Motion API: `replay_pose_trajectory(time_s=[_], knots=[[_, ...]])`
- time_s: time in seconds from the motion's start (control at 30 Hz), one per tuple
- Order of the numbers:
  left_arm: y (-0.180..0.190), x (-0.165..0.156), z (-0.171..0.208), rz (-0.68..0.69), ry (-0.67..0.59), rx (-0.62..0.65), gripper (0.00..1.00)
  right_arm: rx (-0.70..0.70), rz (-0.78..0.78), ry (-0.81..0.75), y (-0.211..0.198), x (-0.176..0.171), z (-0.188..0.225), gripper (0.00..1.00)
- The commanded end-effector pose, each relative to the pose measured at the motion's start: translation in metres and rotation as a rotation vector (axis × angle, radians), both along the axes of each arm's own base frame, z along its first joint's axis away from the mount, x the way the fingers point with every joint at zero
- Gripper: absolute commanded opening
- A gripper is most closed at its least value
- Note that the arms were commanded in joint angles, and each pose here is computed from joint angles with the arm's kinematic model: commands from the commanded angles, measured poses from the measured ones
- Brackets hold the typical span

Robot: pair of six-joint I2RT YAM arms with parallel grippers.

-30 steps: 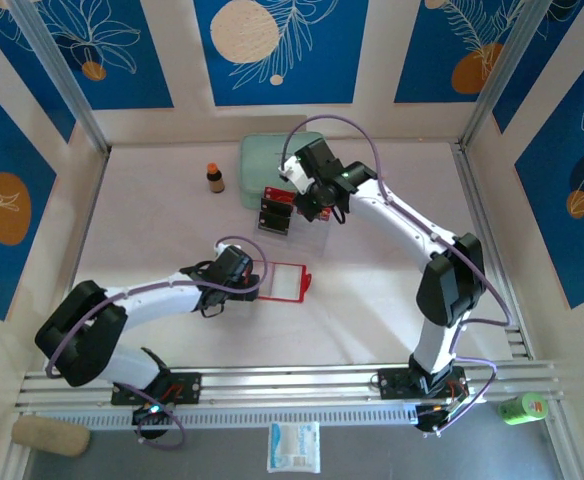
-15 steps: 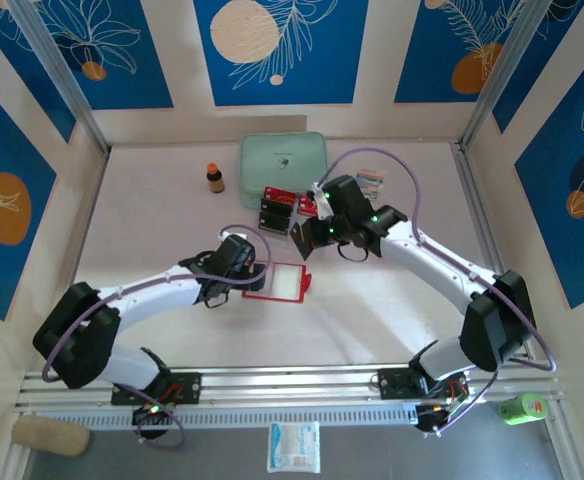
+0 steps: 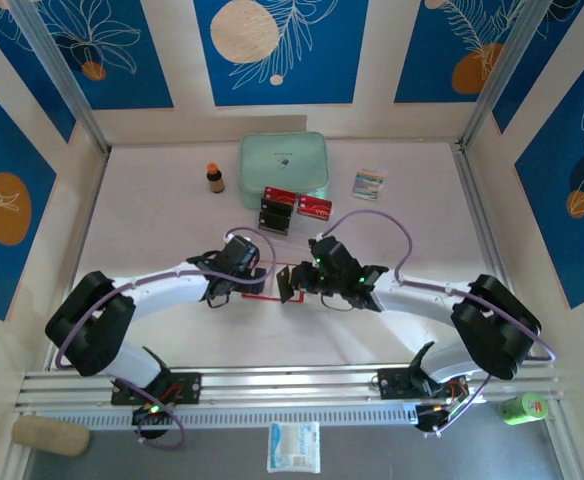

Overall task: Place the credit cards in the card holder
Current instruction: Insert the credit card into the card slot.

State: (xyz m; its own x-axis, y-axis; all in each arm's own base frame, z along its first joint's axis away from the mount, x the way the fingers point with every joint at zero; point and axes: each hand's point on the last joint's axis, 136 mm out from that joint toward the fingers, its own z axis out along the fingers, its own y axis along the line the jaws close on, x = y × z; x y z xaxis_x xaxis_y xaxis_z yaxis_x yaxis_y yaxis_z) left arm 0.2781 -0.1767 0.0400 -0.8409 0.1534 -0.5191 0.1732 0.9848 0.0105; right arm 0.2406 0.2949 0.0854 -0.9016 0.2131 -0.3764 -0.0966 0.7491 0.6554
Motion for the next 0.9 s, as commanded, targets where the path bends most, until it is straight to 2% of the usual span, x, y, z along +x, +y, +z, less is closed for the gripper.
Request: replay_pose_trajectory(time_s=[0.0,0.33,0.87], knots=[[0.019,-0.007,-0.012,0.024,0.030,0.072,1.00,0.083,-0.115,-0.057,0.007,0.015,0.008,0.00],[0.029,-0.016,-0.022,0.057,0.060,0.089,1.00,0.086,-0.198,-0.112,0.002,0.019,-0.001,0.00],[0.037,-0.025,-0.022,0.074,0.070,0.091,1.00,0.152,-0.230,-0.161,0.012,0.030,-0.003,0.00]])
